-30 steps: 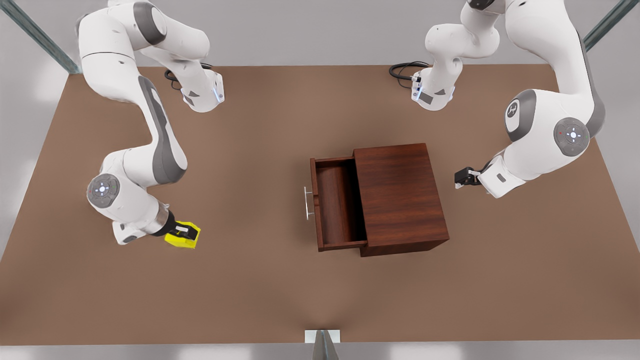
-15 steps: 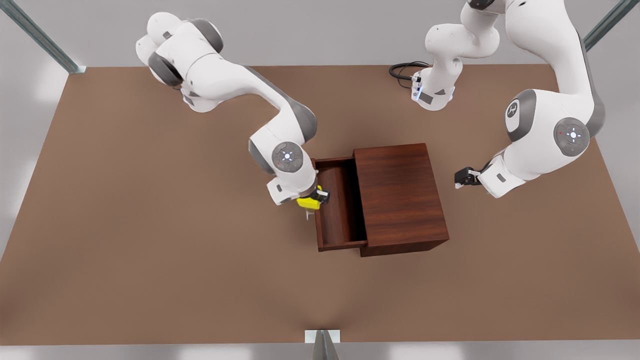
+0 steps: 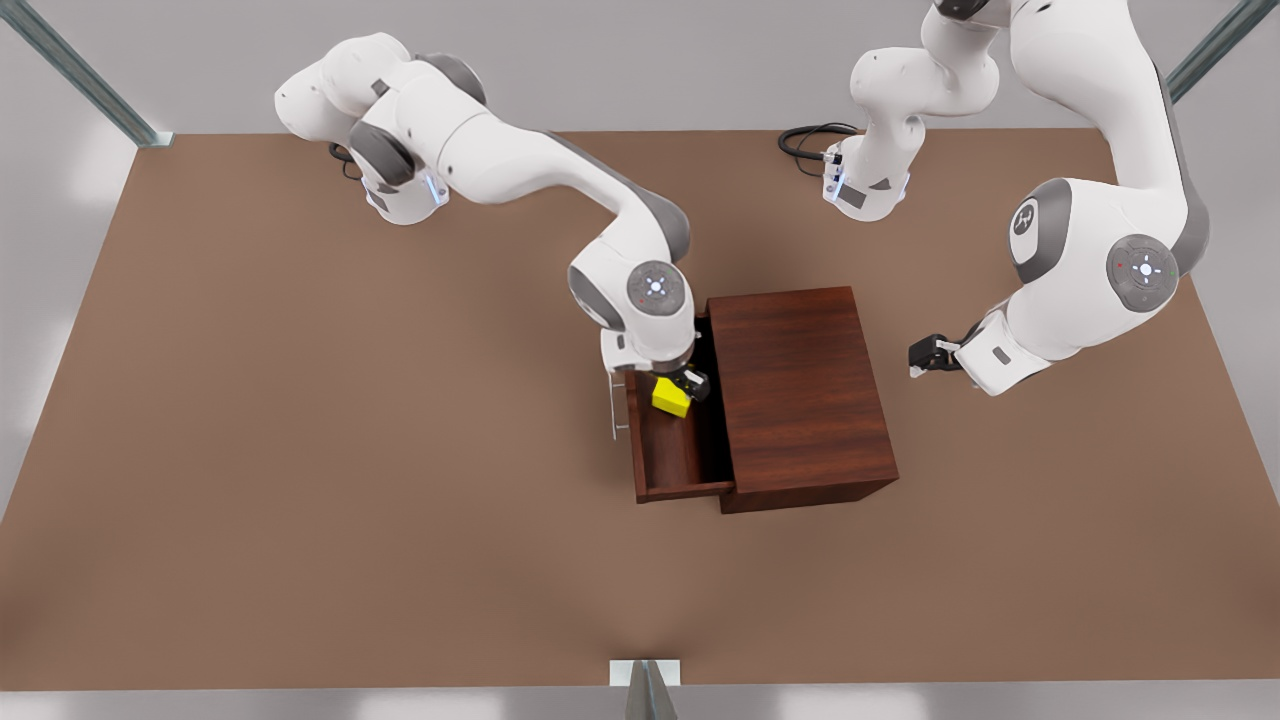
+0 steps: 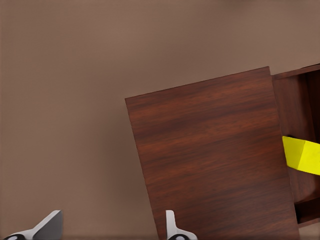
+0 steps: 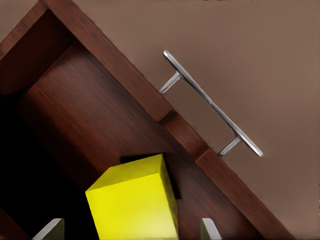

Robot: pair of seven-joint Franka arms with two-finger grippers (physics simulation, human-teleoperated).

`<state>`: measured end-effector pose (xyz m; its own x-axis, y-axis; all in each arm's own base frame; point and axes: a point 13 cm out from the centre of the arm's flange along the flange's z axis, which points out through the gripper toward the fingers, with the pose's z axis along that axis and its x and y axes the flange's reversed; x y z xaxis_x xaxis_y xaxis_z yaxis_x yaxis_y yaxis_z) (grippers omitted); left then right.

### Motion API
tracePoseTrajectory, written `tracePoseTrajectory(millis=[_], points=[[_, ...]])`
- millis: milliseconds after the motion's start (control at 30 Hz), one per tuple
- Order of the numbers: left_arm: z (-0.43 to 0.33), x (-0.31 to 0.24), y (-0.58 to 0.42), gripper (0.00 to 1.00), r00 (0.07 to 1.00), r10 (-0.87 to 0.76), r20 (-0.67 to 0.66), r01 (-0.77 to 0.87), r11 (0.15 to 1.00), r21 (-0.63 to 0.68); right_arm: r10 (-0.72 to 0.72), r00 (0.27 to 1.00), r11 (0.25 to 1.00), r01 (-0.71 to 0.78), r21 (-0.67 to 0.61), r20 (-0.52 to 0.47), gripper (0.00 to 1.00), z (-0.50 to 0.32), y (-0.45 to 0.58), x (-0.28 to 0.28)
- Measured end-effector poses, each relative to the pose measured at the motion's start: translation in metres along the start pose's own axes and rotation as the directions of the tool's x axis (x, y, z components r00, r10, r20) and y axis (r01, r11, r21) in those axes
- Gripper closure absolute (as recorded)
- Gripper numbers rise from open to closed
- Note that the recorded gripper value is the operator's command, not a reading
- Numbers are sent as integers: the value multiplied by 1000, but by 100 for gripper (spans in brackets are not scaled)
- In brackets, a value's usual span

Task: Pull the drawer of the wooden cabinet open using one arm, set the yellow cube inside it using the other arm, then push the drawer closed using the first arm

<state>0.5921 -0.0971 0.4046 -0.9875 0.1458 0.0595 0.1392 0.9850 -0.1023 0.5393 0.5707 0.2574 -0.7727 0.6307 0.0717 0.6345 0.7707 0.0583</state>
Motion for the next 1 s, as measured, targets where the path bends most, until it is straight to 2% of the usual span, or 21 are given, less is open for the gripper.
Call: tracePoseTrajectory(millis=[67, 167, 200, 267, 367, 433, 500, 600, 733, 1000], points=[[-1, -1, -1, 0, 1000, 0, 2, 0, 1000, 0, 113, 994, 993, -113, -37, 7, 0, -78, -17, -70], [4, -9, -53, 0, 999, 50, 9, -50, 999, -4, 411, 911, 911, -411, -41, -25, 0, -192, -150, -306], [2, -10, -91, 0, 996, 89, 20, -89, 996, -10, 485, 874, 874, -486, -4, -27, 0, -205, -217, -367], [17, 1, -182, 0, 983, 182, 10, -181, 982, -59, 550, 835, 830, -544, 123, -23, 0, -182, -338, -422], [45, 9, -338, 0, 956, 290, 50, -283, 952, -114, 499, 867, 846, -488, 216, 1, 0, -135, -434, -421], [50, 10, -413, 0, 950, 289, 119, -276, 955, -109, 397, 918, 895, -389, 216, 6, 0, -123, -437, -417], [81, 11, -467, 0, 951, 256, 172, -239, 964, -113, 274, 962, 941, -269, 208, 2, 0, -122, -431, -420], [147, 21, -520, 0, 953, 203, 224, -174, 974, -145, 122, 993, 971, -119, 209, -2, 0, -122, -425, -430], [201, 7, -554, 0, 937, 85, 339, -48, 992, -116, -40, 999, 979, 43, 200, -20, 0, -124, -424, -437], [228, -54, -539, 0, 851, -180, 493, 197, 980, 17, -267, 963, 941, 270, 205, -45, 0, -127, -416, -448]])
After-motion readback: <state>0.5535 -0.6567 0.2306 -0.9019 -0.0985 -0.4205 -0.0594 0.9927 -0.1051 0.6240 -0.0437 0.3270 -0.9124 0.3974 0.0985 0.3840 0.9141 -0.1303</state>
